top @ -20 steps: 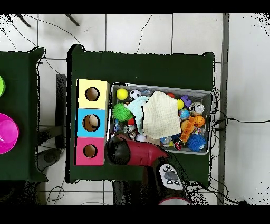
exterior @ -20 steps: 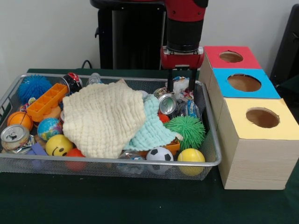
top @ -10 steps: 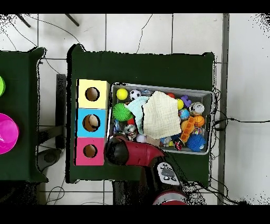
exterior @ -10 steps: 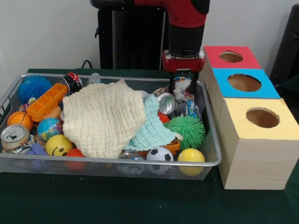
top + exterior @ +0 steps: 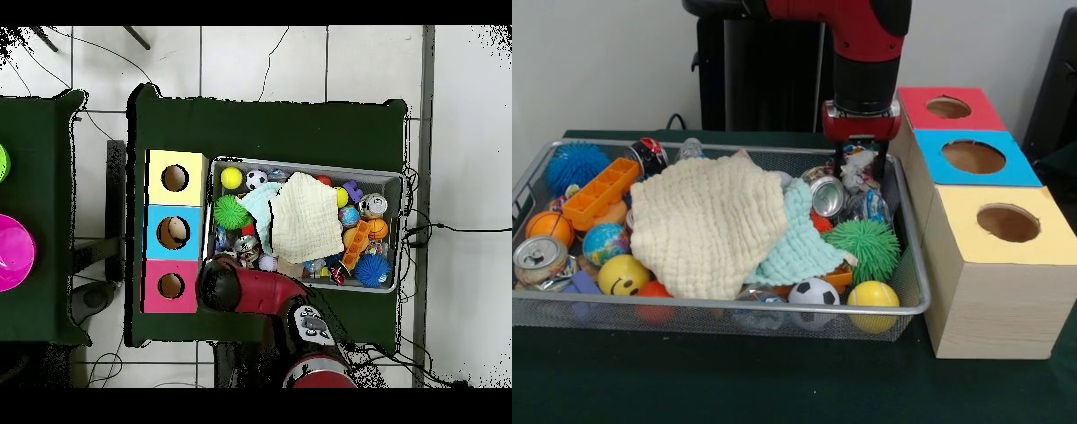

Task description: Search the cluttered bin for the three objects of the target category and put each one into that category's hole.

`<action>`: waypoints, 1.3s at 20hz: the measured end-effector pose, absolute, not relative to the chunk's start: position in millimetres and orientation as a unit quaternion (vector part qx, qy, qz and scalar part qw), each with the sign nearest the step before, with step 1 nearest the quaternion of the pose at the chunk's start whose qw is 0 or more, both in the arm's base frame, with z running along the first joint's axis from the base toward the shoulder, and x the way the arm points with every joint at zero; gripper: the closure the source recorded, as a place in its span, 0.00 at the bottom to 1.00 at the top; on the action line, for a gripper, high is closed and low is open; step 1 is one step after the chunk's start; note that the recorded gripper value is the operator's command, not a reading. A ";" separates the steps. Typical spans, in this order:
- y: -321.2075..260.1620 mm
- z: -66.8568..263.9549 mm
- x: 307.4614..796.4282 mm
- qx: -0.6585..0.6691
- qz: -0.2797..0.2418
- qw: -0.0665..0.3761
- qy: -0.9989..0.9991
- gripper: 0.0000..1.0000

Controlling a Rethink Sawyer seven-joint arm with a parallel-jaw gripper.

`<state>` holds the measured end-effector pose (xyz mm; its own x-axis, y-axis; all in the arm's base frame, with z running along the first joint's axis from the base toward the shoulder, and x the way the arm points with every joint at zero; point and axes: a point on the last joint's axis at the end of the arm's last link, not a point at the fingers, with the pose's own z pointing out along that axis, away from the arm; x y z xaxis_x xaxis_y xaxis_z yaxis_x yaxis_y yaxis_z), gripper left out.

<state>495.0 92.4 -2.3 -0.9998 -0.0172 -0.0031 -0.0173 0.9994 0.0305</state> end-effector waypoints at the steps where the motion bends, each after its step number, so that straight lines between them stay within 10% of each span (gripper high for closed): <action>1: 93.5 -3.2 494.0 -0.009 0.015 0.000 1.000 0.00; 4: 97.6 -7.3 490.1 -0.010 0.015 -0.006 1.000 0.00; 5: 99.1 -10.2 487.2 -0.011 0.015 -0.010 1.000 1.00; 26: 91.6 41.2 508.6 -0.007 -0.001 0.006 1.000 1.00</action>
<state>508.6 91.6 41.2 -0.9998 -0.0141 -0.0123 -0.0141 0.9999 -0.0029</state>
